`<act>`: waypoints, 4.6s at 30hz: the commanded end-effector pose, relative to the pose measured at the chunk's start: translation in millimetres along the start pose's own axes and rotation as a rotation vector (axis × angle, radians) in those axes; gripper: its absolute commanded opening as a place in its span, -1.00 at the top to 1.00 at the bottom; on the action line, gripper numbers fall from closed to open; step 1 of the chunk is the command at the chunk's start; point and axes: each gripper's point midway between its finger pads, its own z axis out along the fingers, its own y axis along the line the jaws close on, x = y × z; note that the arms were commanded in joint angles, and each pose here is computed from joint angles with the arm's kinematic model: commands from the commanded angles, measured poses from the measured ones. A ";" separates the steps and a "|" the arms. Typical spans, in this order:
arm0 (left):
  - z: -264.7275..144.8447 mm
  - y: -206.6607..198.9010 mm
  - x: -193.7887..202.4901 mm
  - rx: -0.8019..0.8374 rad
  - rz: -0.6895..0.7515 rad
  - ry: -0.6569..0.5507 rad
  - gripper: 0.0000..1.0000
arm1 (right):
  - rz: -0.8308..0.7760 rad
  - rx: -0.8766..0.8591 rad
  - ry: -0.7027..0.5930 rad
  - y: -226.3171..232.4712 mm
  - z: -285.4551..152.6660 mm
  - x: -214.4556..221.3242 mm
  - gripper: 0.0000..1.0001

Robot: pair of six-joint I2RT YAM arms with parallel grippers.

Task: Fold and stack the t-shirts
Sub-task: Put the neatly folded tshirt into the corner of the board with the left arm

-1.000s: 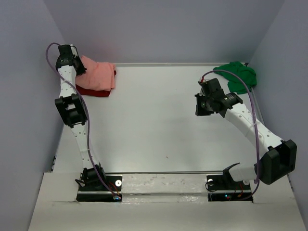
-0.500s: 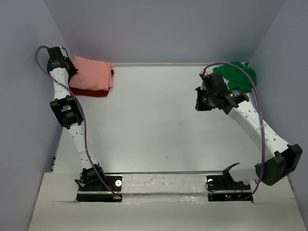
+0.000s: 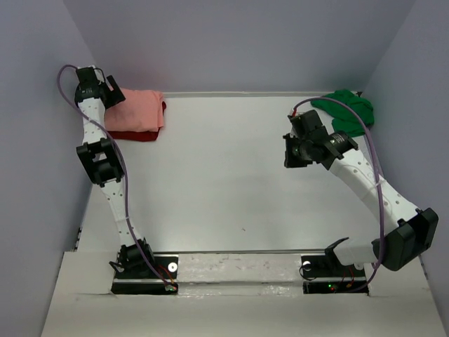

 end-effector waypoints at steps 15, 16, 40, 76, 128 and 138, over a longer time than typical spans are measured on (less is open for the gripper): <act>-128.6 -102.1 -72.9 -0.146 0.200 -0.283 -0.87 | -0.021 -0.058 -0.027 16.8 -14.5 8.0 1.00; -127.6 -101.1 -70.4 -0.153 0.192 -0.278 -0.87 | -0.029 -0.063 -0.028 18.4 -17.6 9.6 1.00; -144.4 -202.7 20.1 0.109 0.199 -0.093 1.00 | 0.010 0.179 -0.193 -23.8 -15.3 -17.3 1.00; 3.7 -55.7 40.6 -0.203 0.170 0.021 1.00 | -0.025 0.121 -0.196 -16.4 -30.3 -19.9 1.00; 26.4 -135.8 169.5 0.001 0.168 0.324 1.00 | 0.007 0.066 -0.207 -11.7 -37.5 -11.4 1.00; 18.5 -176.6 190.4 0.067 0.226 0.346 1.00 | 0.011 0.053 -0.203 -10.7 -38.1 -8.1 1.00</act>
